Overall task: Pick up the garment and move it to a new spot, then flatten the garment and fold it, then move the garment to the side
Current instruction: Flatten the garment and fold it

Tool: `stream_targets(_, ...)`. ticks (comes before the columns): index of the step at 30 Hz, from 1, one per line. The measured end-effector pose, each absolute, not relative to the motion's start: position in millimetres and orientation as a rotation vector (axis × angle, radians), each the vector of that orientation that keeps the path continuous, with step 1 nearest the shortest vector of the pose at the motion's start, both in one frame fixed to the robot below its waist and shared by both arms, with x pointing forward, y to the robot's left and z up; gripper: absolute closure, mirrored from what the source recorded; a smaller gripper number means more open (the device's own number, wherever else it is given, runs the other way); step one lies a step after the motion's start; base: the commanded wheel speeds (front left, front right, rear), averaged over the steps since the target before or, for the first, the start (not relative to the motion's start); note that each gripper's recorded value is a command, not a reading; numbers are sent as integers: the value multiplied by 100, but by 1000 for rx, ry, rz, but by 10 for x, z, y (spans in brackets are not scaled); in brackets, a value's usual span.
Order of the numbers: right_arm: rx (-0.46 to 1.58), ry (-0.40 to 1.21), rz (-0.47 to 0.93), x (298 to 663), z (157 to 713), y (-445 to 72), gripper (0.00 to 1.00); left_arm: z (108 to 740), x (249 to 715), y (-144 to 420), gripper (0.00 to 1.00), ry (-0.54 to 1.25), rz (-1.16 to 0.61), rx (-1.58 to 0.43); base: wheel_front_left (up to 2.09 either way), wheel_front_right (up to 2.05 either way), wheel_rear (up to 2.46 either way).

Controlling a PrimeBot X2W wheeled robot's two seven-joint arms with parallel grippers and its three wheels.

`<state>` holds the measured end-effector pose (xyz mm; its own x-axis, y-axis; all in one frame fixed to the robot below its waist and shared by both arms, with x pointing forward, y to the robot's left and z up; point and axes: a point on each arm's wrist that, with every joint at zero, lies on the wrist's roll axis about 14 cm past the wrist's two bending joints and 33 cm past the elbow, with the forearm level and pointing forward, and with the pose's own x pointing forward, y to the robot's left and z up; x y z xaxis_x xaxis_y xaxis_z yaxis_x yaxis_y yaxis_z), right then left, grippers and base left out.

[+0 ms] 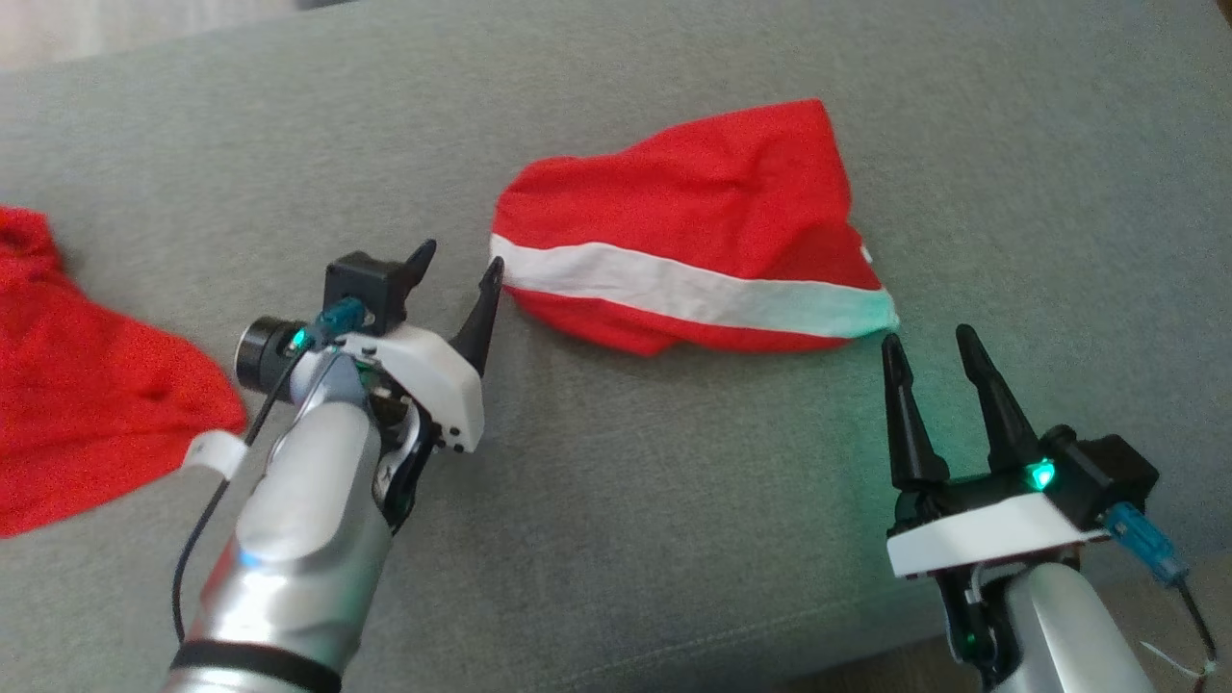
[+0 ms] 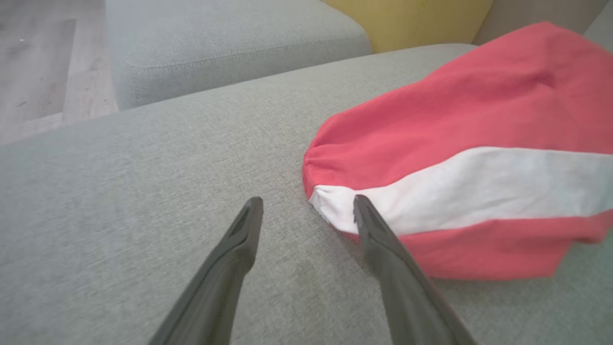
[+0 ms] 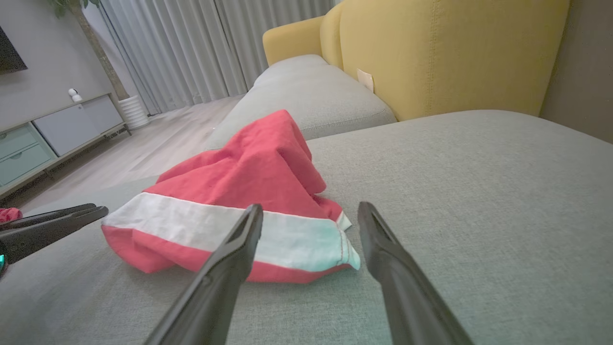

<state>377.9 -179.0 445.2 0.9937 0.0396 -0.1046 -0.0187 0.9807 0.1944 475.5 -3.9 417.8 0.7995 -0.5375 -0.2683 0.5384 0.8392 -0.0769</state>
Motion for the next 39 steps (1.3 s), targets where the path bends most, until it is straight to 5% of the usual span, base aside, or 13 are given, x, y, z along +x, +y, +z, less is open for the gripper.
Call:
stream_targets(17, 188, 115, -19, 3767, 4427, -1950, 0, 3853, 4799, -278, 0, 382, -664, 57, 0, 0, 0)
stream_targets(18, 189, 114, -19, 3767, 4429, -1950, 0, 3862, 4807, -277, 18, 378, -663, 58, 0, 0, 0)
stream_targets(19, 189, 113, -19, 3768, 4432, -1948, 0, 3868, 4811, -274, 51, 374, -663, 59, 0, 0, 0)
stream_targets(20, 190, 112, -18, 3769, 4436, -1946, 0, 3871, 4810, -271, 61, 372, -662, 60, 0, 0, 0)
stream_targets(22, 190, 109, -15, 3773, 4446, -1939, 0, 3881, 4798, -268, 100, 369, -660, 53, 0, 0, 0)
stream_targets(39, 184, 110, -22, 3771, 4442, -1973, 0, 4410, 4751, -99, 100, 190, -606, 31, 0, 0, 0)
